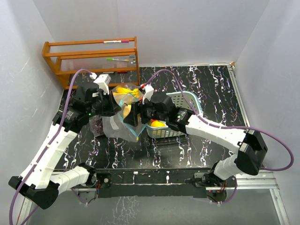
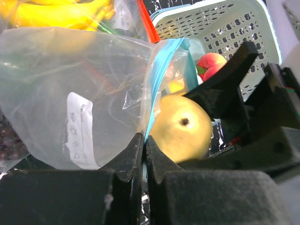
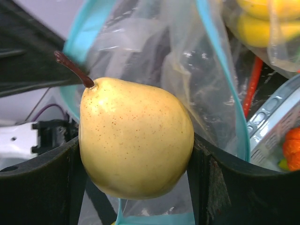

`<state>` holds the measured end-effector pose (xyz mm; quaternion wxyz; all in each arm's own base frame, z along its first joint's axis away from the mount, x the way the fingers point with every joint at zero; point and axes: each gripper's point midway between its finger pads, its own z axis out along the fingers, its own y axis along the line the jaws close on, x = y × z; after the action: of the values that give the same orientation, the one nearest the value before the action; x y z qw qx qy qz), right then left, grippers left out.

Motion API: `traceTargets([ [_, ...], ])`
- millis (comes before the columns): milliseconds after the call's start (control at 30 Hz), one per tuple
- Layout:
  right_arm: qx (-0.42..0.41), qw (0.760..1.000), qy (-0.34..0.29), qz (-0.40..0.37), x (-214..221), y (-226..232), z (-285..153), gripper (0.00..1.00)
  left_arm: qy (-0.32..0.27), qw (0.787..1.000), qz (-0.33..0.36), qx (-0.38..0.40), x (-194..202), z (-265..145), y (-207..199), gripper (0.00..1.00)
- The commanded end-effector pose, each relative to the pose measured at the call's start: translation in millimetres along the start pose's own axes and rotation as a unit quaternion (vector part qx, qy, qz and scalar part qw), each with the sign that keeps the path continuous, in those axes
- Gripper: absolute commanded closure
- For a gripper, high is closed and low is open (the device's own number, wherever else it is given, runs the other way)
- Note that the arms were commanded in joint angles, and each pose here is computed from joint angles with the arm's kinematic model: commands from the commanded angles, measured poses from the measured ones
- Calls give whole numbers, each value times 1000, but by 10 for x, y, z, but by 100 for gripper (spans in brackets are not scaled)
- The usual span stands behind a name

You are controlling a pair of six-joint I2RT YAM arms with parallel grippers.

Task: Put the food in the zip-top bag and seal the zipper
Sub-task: Place the fake fruit in the zipper food storage bag.

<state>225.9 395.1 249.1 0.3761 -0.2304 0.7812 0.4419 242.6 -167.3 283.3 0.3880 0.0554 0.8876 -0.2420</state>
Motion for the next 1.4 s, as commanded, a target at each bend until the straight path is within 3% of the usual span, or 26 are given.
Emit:
traceTargets([
  [0, 65, 997, -45, -24, -333, -17, 50, 61, -16, 999, -5, 27, -41, -121, -99, 100],
  [133, 96, 994, -42, -25, -303, -93, 84, 51, -17, 999, -6, 33, -58, -151, -128, 100],
  [367, 93, 994, -57, -27, -374, -41, -56, 8, -16, 999, -10, 36, -25, -173, -134, 100],
  [433, 98, 993, -61, -29, -395, -50, -107, 2, -16, 999, -12, 37, -15, -170, -133, 100],
  [767, 39, 992, -112, -47, -671, 314, -540, 2, -13, 999, -15, 35, 12, -135, -117, 100],
  [867, 62, 989, -130, -45, -767, 281, -731, 2, -10, 999, -16, 36, 27, -134, -117, 100],
  [1000, 194, 973, -125, -27, -727, -172, -983, 2, -20, 998, -18, 54, -34, -251, -211, 100],
  [1133, 312, 948, -60, -17, -394, -732, -1130, 2, -54, 996, -16, 66, -197, -462, -296, 100],
  [1367, 341, 940, 10, 12, 21, -1267, -1022, 2, -35, 997, -18, 74, -21, -397, -267, 100],
])
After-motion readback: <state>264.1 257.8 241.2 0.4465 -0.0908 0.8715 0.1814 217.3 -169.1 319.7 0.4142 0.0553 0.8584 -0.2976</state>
